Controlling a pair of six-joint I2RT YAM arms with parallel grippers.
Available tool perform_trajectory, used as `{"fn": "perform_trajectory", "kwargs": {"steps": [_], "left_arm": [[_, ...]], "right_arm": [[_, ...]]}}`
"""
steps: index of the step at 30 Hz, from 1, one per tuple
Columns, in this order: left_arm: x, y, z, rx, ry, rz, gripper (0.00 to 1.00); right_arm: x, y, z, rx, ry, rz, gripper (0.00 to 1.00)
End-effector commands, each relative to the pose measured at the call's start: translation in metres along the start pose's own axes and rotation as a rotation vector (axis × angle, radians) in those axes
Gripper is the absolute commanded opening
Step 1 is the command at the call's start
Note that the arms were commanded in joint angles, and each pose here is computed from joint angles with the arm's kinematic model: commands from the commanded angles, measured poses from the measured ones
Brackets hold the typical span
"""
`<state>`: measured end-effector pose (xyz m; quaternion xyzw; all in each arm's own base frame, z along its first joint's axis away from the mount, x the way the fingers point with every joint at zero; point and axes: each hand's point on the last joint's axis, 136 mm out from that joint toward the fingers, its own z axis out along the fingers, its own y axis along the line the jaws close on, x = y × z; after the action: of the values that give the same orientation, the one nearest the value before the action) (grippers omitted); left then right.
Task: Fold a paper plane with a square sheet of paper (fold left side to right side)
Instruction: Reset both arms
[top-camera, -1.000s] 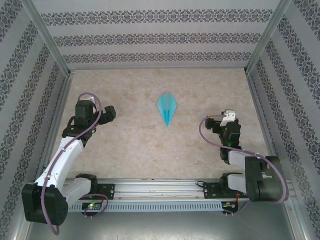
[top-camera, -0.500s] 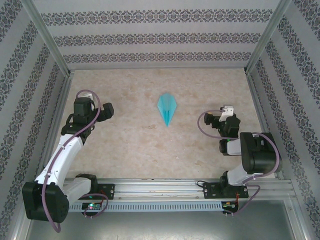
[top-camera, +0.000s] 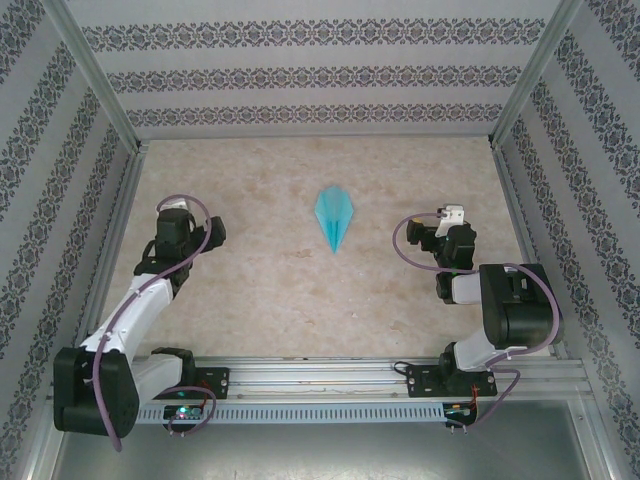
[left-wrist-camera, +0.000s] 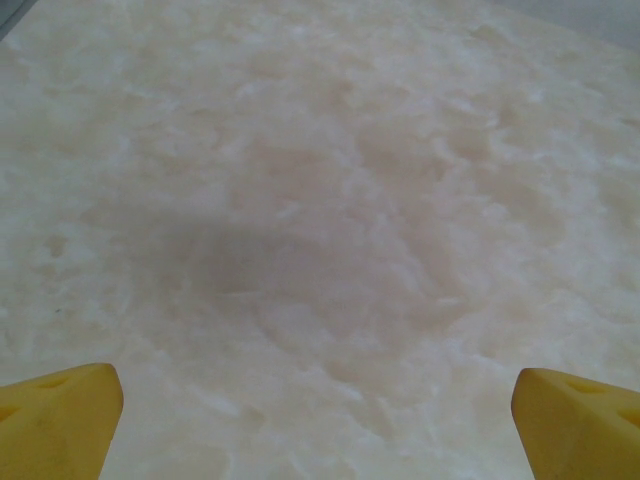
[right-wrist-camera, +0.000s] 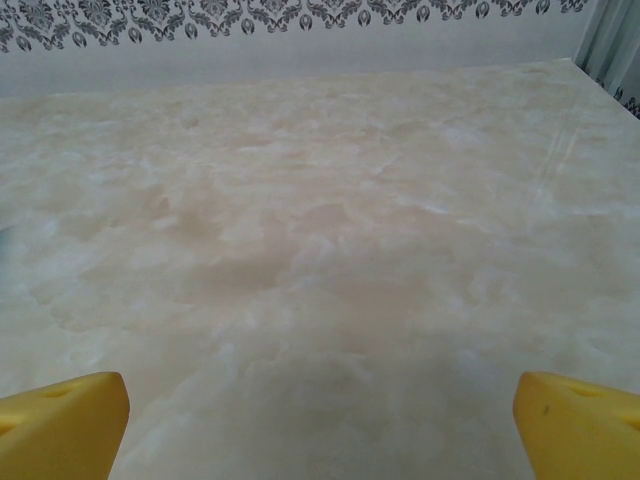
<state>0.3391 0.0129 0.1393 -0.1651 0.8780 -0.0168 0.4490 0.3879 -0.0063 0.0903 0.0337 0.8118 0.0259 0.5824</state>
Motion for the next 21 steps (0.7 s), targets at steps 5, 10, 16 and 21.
{"fn": "perform_trajectory", "kwargs": {"steps": [5, 10, 16, 21], "left_arm": [[-0.018, 0.024, 0.008, -0.120, -0.157, 0.075, 1.00], [-0.012, 0.026, 0.020, -0.118, -0.265, 0.165, 1.00], [-0.005, 0.001, 0.040, 0.022, -0.319, 0.275, 1.00], [-0.002, -0.022, 0.051, 0.148, -0.343, 0.322, 1.00]], "right_arm": [[-0.009, 0.002, -0.001, 0.008, -0.024, -0.017, 0.98], [-0.008, 0.002, -0.001, 0.009, -0.023, -0.019, 0.98], [-0.007, 0.003, 0.000, 0.011, -0.020, -0.021, 0.98], [-0.007, 0.003, -0.001, 0.011, -0.018, -0.022, 0.98]]}}
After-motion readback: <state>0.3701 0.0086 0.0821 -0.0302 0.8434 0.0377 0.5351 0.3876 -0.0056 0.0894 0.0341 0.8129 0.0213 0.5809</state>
